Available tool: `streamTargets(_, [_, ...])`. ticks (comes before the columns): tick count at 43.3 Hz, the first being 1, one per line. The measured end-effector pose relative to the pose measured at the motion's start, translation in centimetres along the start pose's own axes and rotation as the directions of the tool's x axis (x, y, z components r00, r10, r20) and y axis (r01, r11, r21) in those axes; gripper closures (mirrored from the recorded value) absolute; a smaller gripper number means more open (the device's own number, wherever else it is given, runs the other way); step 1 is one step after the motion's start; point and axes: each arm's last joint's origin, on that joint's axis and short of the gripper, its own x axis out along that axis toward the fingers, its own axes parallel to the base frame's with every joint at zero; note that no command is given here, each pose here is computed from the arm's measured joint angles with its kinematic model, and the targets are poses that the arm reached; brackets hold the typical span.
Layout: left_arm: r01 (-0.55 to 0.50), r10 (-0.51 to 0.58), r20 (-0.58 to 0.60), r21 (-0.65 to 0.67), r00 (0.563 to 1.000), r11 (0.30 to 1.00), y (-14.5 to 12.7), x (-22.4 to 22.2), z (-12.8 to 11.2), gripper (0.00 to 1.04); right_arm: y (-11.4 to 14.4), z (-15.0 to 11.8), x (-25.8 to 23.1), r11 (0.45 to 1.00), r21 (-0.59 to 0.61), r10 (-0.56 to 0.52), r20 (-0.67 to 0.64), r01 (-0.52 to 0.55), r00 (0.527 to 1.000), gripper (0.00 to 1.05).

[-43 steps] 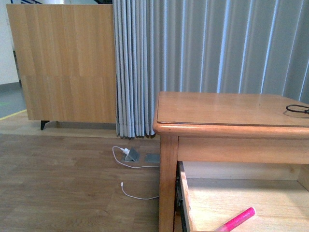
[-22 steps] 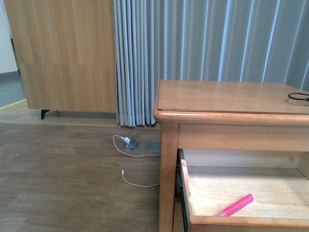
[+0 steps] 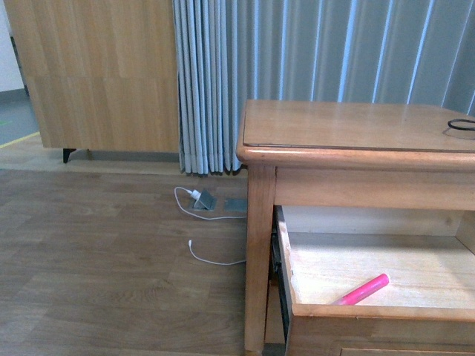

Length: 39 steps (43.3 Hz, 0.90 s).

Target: Place pink marker in drawer with both arms

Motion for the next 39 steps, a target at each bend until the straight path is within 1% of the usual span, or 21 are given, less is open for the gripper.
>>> streamTargets(7, [0.0, 0.0, 0.0, 0.0, 1.0, 1.0, 0.0, 0.0, 0.0, 0.06, 0.1, 0.5, 2.0, 0.999, 0.0, -0.035, 0.002, 0.035, 0.999, 0.08])
streamTargets(19, [0.0, 0.0, 0.0, 0.0, 1.0, 1.0, 0.0, 0.0, 0.0, 0.06, 0.3, 2.6, 5.9, 0.995, 0.029, -0.093, 0.115, 0.09, 0.989, 0.08])
streamTargets(31, [0.0, 0.0, 0.0, 0.0, 1.0, 1.0, 0.0, 0.0, 0.0, 0.06, 0.4, 5.4, 10.1, 0.994, 0.039, -0.11, 0.227, 0.104, 0.968, 0.08])
streamTargets(39, [0.0, 0.0, 0.0, 0.0, 1.0, 1.0, 0.0, 0.0, 0.0, 0.06, 0.2, 6.8, 11.9, 0.992, 0.056, -0.122, 0.274, 0.111, 0.954, 0.08])
